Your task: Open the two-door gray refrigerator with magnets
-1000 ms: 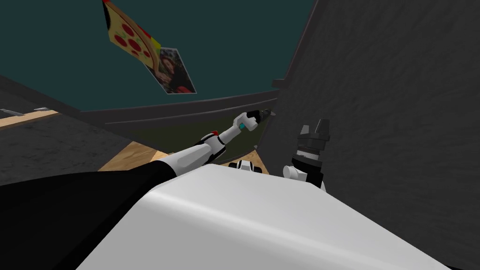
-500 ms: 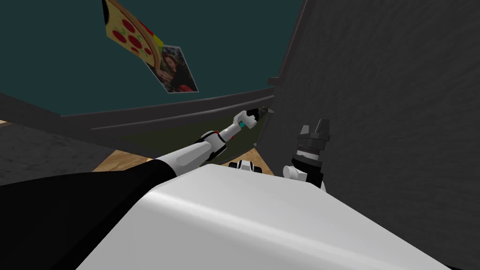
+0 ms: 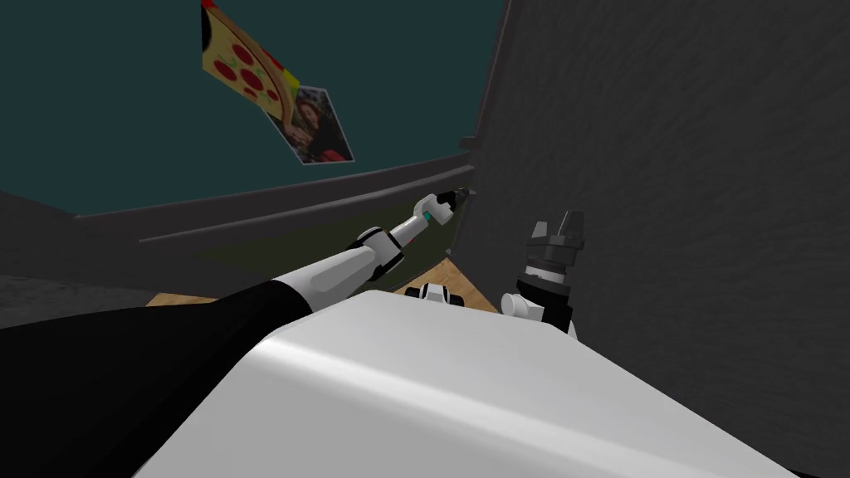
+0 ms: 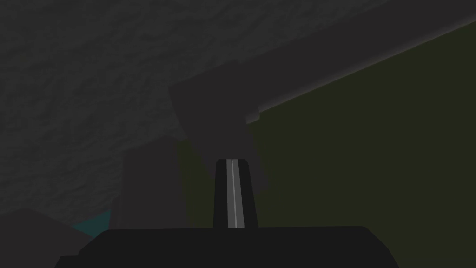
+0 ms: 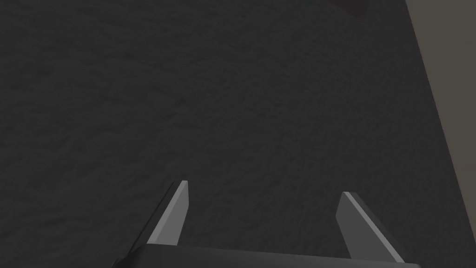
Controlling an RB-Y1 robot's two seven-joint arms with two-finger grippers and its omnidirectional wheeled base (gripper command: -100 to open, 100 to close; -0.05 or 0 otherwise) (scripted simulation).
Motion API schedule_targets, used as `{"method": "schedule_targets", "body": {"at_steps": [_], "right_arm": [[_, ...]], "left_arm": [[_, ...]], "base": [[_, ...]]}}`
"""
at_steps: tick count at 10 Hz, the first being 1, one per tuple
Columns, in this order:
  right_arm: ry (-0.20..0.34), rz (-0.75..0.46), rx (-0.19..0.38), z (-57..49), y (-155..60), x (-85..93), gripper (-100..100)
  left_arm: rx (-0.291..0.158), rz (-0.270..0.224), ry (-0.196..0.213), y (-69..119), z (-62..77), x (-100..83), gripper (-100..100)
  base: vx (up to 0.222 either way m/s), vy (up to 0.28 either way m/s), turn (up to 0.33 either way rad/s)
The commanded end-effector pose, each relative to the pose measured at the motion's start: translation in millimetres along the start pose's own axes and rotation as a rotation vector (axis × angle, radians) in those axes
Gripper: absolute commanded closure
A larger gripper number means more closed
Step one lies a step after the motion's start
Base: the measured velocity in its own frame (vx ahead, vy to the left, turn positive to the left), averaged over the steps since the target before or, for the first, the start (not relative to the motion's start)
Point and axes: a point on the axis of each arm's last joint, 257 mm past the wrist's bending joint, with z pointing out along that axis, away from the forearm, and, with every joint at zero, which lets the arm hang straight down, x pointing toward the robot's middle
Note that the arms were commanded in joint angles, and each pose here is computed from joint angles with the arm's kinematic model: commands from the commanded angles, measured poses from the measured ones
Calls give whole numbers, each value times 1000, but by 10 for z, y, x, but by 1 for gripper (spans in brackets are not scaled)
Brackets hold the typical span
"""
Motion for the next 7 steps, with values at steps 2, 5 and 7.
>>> {"method": "schedule_targets", "body": {"at_steps": [2, 5, 7], "right_arm": [[0, 0, 0, 1, 0, 0, 0], [0, 0, 0, 0, 1, 0, 0], [0, 0, 0, 1, 1, 1, 0]], "left_arm": [[-32, -11, -51, 122, 70, -250, 100], [-46, -19, -94, 177, 121, -456, 100], [-27, -24, -124, 59, 151, -602, 100]], "base": [[-129, 76, -271], [-141, 71, -290], [-201, 74, -389]]}}
